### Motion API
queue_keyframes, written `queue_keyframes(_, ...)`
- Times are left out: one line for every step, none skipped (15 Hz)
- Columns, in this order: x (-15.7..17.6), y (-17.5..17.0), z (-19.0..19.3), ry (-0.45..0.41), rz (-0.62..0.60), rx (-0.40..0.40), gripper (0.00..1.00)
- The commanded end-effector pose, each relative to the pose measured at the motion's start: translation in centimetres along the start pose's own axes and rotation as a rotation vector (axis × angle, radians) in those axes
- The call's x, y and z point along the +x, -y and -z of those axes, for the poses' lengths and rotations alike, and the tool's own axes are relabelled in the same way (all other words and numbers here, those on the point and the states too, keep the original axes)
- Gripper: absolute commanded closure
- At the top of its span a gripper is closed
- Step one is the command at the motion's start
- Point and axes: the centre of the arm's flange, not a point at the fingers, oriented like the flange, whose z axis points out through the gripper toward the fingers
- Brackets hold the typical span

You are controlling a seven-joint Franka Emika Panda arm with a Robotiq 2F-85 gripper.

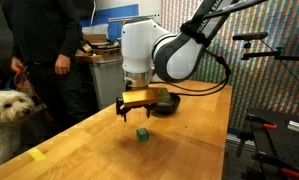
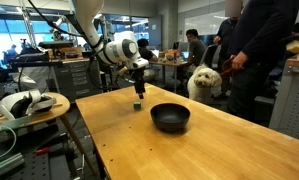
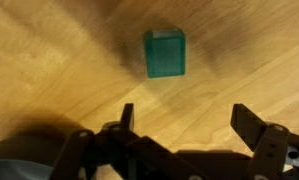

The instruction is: Place the green cube inside the black bowl

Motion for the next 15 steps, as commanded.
queue_keyframes(0.2, 0.1, -1.2, 0.031, -0.043, 0.013, 0.0)
queue_keyframes(0.2, -0.1, -1.6, 0.045, -0.053, 0.012, 0.0)
queue_keyframes(0.2, -0.3, -1.9, 0.056, -0.067, 0.01, 0.0)
queue_keyframes(0.3, -0.5, -2.2, 0.068, -0.08, 0.007, 0.0)
queue_keyframes(0.2, -0.6, -2.5, 0.086, -0.092, 0.008, 0.0)
queue_keyframes(0.2, -0.6, -2.8, 0.102, -0.102, 0.008, 0.0)
queue_keyframes(0.1, -0.6, -3.1, 0.115, -0.109, 0.008, 0.0)
queue_keyframes(0.0, -0.6, -3.3, 0.128, -0.113, 0.008, 0.0)
queue_keyframes(0.0, -0.7, -3.5, 0.137, -0.112, 0.006, 0.0)
queue_keyframes(0.0, -0.7, -3.7, 0.152, -0.114, 0.007, 0.0)
queue_keyframes(-0.1, -0.8, -3.9, 0.161, -0.117, 0.007, 0.0)
queue_keyframes(-0.1, -0.8, -4.0, 0.173, -0.121, 0.01, 0.25)
queue_keyframes(-0.2, -0.7, -4.0, 0.187, -0.121, 0.014, 0.28)
queue_keyframes(-0.3, -0.7, -4.1, 0.194, -0.121, 0.013, 0.34)
queue_keyframes(-0.4, -0.6, -4.0, 0.203, -0.121, 0.018, 0.42)
